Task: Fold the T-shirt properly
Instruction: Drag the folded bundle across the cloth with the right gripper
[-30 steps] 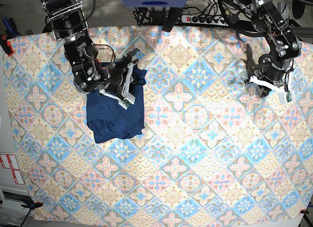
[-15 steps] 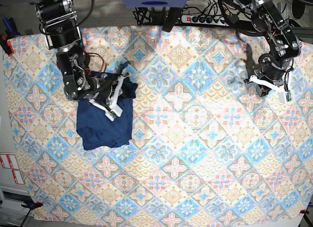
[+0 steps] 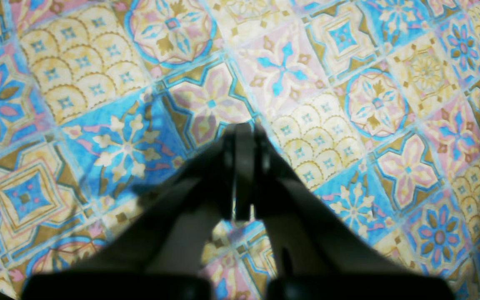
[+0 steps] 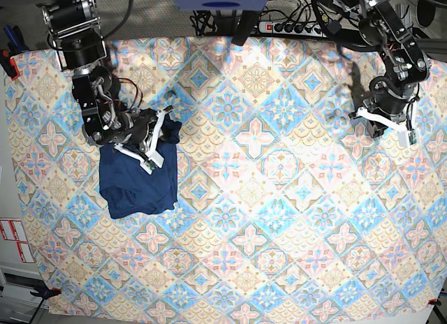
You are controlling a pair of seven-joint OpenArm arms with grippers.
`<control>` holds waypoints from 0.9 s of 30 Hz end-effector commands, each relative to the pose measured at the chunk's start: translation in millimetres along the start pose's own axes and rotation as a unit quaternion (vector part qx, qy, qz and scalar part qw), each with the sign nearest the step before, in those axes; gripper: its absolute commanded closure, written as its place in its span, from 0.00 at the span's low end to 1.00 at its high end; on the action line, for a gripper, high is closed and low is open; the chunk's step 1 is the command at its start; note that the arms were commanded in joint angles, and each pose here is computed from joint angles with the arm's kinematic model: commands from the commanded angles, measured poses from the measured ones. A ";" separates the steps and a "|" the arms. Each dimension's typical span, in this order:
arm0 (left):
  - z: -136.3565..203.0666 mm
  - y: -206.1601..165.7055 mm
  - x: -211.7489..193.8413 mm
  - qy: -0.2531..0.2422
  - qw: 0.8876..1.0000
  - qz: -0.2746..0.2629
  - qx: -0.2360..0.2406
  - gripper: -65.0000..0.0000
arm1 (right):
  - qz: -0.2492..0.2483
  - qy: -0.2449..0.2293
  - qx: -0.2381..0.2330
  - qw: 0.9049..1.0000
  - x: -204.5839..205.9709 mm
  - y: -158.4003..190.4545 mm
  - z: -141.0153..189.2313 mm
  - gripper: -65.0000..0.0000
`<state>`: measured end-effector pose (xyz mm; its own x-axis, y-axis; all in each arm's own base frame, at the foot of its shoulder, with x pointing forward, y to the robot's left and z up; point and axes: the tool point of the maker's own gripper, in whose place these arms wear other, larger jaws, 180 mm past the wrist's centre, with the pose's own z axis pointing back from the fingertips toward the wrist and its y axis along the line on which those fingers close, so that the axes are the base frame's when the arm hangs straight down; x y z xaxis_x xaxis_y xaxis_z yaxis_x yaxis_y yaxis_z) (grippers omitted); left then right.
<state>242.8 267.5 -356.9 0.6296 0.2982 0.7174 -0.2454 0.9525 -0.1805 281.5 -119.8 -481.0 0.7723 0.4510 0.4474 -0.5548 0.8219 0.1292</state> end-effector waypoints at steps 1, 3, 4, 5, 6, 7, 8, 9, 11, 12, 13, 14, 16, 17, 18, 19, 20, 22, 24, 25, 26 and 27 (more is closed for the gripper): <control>2.4 -1.3 12.3 -0.022 1.000 -0.005 -0.004 1.00 | 0.010 0.041 -0.033 0.999 -20.6 -19.2 8.4 0.95; 2.4 -1.3 12.3 -0.022 1.000 -0.005 -0.004 1.00 | 0.017 0.033 -0.036 0.999 -15.9 -20.0 12.4 0.95; 2.4 -1.3 12.3 -0.022 1.000 -0.005 -0.004 1.00 | 0.017 0.034 -0.035 0.999 -17.2 -18.7 12.4 0.95; 2.3 -1.5 12.9 -0.023 1.000 -0.005 -0.004 1.00 | 0.016 0.036 -0.034 0.999 -20.0 -17.8 11.8 0.95; 2.3 -1.5 12.9 -0.023 1.000 -0.005 -0.004 1.00 | 0.015 0.038 -0.034 0.999 -21.6 -18.1 11.7 0.95; 2.2 -1.7 13.5 -0.023 1.000 -0.005 -0.004 1.00 | 0.015 0.039 -0.034 0.999 -22.1 -18.2 11.6 0.95; 2.0 -1.9 14.1 -0.024 1.000 -0.005 -0.004 1.00 | 0.015 0.039 -0.034 0.999 -22.1 -18.2 11.6 0.95; 2.0 -1.9 14.1 -0.024 1.000 -0.005 -0.004 1.00 | 0.016 0.037 -0.034 0.999 -20.6 -17.9 12.1 0.95; -0.4 -9.8 13.6 -0.022 1.000 -0.011 -0.014 1.00 | 0.016 0.036 -0.034 0.999 -20.5 -17.8 12.1 0.95; -1.6 -13.5 12.7 -0.020 1.000 -0.014 -0.018 1.00 | 0.016 0.032 -0.034 0.999 -18.1 -17.4 12.0 0.95; -2.1 -14.8 12.4 -0.019 1.000 -0.016 -0.020 1.00 | 0.016 0.031 -0.034 0.999 -17.5 -17.4 12.0 0.95; -2.1 -14.6 12.3 -0.018 1.000 -0.016 -0.019 1.00 | 0.018 0.028 -0.034 0.999 -15.6 -17.1 12.7 0.95; -1.9 -14.6 11.8 -0.018 1.000 -0.016 -0.019 1.00 | 0.031 0.006 -0.036 0.999 0.4 -13.5 19.0 0.95; -1.9 -14.6 11.8 -0.018 1.000 -0.016 -0.019 1.00 | 0.041 -0.009 -0.037 0.998 10.9 -10.8 23.8 0.95; -1.9 -14.6 11.8 -0.018 1.000 -0.016 -0.019 1.00 | 0.050 -0.020 -0.038 0.998 19.7 -7.3 28.8 0.95; -1.9 -14.6 11.8 -0.018 1.000 -0.016 -0.019 1.00 | 0.056 -0.027 -0.037 0.997 23.3 -3.4 31.8 0.95; -1.9 -15.0 12.0 -0.018 1.000 -0.015 -0.021 1.00 | 0.064 -0.041 -0.038 0.996 31.0 0.8 37.0 0.95; -1.9 -15.0 12.0 -0.018 1.000 -0.015 -0.021 1.00 | 0.065 -0.055 -0.045 0.995 36.3 1.5 47.4 0.95; -1.8 -14.8 11.4 -0.018 1.000 -0.015 -0.020 1.00 | 0.053 -0.058 -0.059 0.995 35.1 -5.2 59.3 0.95; -1.7 -14.6 10.7 -0.017 1.000 -0.015 -0.020 1.00 | 0.046 -0.058 -0.065 0.995 31.8 -7.9 63.9 0.95; -1.6 -14.8 10.8 -0.017 1.000 -0.015 -0.021 1.00 | 0.043 -0.064 -0.072 0.994 32.2 -10.2 70.0 0.95; -1.6 -14.8 10.8 -0.017 1.000 -0.015 -0.021 1.00 | 0.039 -0.068 -0.077 0.994 30.6 -11.4 75.9 0.95</control>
<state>247.7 254.8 -358.6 0.6424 0.2796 0.7136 -0.2091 0.9597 -0.1878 276.4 -144.5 -415.5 0.7081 0.4770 0.5206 -0.5426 0.8394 -0.0311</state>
